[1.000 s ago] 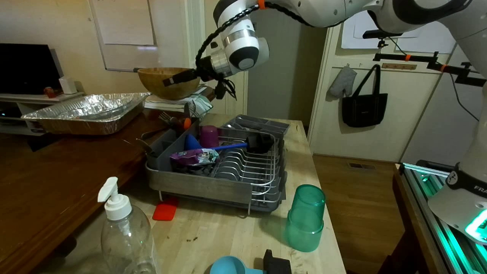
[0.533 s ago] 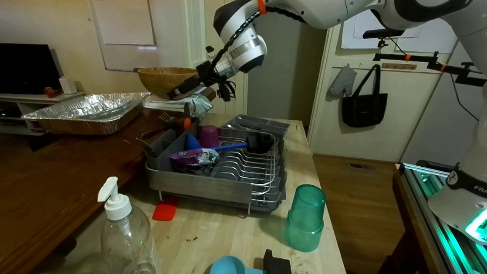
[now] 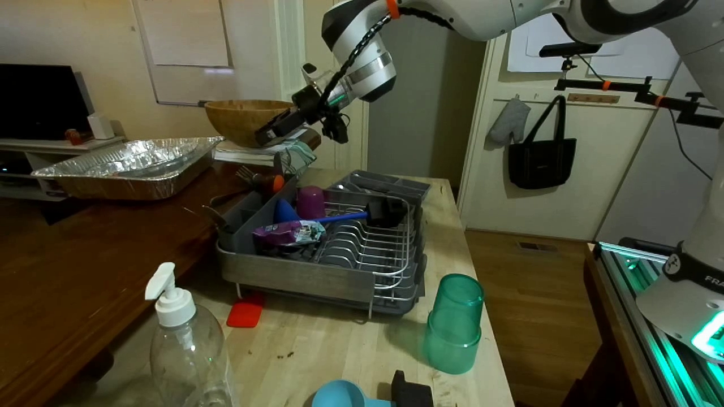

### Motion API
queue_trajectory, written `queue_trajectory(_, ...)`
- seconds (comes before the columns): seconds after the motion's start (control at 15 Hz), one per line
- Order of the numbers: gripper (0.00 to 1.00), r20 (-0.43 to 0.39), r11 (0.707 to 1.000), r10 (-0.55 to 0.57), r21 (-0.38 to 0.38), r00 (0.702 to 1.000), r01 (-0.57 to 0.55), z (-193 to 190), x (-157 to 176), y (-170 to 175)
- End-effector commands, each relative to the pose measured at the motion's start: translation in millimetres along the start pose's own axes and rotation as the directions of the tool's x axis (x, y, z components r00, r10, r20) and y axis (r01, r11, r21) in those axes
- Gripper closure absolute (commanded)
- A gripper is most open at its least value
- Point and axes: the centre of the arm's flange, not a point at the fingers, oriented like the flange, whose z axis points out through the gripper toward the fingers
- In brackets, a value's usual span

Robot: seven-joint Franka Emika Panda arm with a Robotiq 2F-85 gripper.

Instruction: Put the tongs in the drying rack

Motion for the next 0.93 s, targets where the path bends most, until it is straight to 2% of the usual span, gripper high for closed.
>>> queue_trajectory(0.0, 0.00, 0.081, 1.000, 0.020, 0.012, 0.996, -0.021, 4, -3, 19)
queue_trajectory(0.13, 0.00, 0.102, 0.999, -0.015, 0.045, 0.995, 0.010, 7, -3, 29)
queue_trajectory(0.27, 0.00, 0.125, 0.990, -0.062, 0.135, 0.990, 0.045, 10, -4, 34)
queue_trajectory(0.33, 0.00, 0.137, 0.977, -0.104, 0.200, 0.985, 0.076, 10, -6, 35)
queue_trajectory(0.53, 0.00, 0.134, 0.929, -0.215, 0.335, 0.967, 0.159, 6, -8, 38)
queue_trajectory(0.73, 0.00, 0.111, 0.896, -0.270, 0.393, 0.956, 0.207, 3, -5, 39)
queue_trajectory(0.87, 0.00, 0.087, 0.887, -0.282, 0.403, 0.955, 0.225, 2, -3, 39)
